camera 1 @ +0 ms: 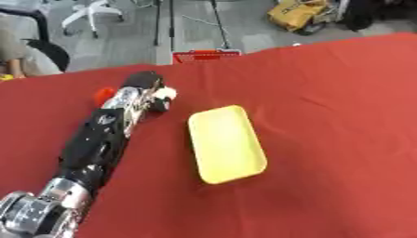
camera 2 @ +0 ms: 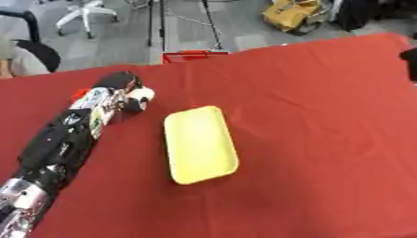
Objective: Pick up objects on the table and place them in the box.
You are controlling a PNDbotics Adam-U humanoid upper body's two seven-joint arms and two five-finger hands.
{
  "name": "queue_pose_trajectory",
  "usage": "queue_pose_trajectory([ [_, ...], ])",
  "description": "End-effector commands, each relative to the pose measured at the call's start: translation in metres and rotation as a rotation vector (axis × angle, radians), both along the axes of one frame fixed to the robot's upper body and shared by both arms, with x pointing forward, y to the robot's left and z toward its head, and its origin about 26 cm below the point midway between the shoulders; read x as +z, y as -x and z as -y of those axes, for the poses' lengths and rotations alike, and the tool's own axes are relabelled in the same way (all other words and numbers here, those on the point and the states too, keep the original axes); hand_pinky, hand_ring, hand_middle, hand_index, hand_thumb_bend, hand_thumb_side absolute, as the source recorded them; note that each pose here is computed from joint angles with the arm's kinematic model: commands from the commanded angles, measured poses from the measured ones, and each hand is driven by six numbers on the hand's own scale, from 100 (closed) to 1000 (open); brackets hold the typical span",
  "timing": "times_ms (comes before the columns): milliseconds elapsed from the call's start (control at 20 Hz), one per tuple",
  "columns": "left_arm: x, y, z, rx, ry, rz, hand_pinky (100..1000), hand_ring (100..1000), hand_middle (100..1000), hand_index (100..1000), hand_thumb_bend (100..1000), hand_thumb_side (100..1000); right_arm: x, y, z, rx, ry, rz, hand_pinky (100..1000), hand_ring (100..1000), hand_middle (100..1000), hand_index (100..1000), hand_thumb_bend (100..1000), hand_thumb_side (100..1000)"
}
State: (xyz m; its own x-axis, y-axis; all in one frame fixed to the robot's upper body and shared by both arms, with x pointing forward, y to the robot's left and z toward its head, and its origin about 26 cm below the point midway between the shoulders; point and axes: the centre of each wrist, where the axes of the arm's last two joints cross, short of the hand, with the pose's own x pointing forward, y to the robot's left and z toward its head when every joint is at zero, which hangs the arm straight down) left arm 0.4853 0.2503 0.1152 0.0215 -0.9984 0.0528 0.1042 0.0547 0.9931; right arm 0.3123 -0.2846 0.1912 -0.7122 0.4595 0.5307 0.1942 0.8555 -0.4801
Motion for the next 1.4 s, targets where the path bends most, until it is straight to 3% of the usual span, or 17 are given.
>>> queue_pose_trajectory([
  [50, 0.043, -0.002, -0.01, -0.029, 0.047, 0.121, 562, 523, 542, 640, 100, 305, 0.007, 0.0, 0.003, -0.006, 0.004, 0.023, 700, 670, 821, 927, 357, 726],
  [200, 0.071, 0.002, -0.005, -0.093, 0.087, 0.199, 567, 524, 540, 645, 100, 311, 0.007, 0.001, 0.004, -0.009, 0.002, 0.023, 700, 670, 821, 927, 356, 726],
  [300, 0.097, 0.01, 0.012, -0.247, 0.077, 0.258, 569, 525, 540, 645, 100, 311, 0.007, 0.0, 0.004, -0.009, 0.002, 0.024, 700, 670, 821, 927, 356, 726],
  [400, 0.11, 0.016, 0.02, -0.327, 0.074, 0.265, 573, 528, 542, 645, 100, 311, 0.007, 0.0, 0.004, -0.008, 0.002, 0.024, 700, 670, 822, 927, 356, 727],
  [600, 0.126, 0.031, 0.058, -0.583, -0.013, 0.226, 577, 532, 544, 644, 100, 315, 0.009, 0.0, 0.004, -0.01, -0.002, 0.032, 700, 671, 822, 927, 356, 727],
  [750, 0.124, 0.038, 0.082, -0.733, -0.089, 0.154, 583, 543, 553, 645, 100, 308, 0.01, 0.0, 0.004, -0.009, -0.004, 0.035, 700, 671, 822, 927, 356, 727],
  [950, 0.115, 0.041, 0.097, -0.816, -0.158, 0.081, 591, 553, 560, 650, 100, 303, 0.01, 0.0, 0.003, -0.007, -0.005, 0.035, 700, 671, 822, 927, 356, 726],
  [1400, 0.071, 0.037, 0.109, -0.833, -0.311, 0.034, 603, 568, 571, 654, 100, 301, 0.01, 0.0, 0.002, -0.006, -0.009, 0.034, 699, 671, 822, 926, 356, 726],
])
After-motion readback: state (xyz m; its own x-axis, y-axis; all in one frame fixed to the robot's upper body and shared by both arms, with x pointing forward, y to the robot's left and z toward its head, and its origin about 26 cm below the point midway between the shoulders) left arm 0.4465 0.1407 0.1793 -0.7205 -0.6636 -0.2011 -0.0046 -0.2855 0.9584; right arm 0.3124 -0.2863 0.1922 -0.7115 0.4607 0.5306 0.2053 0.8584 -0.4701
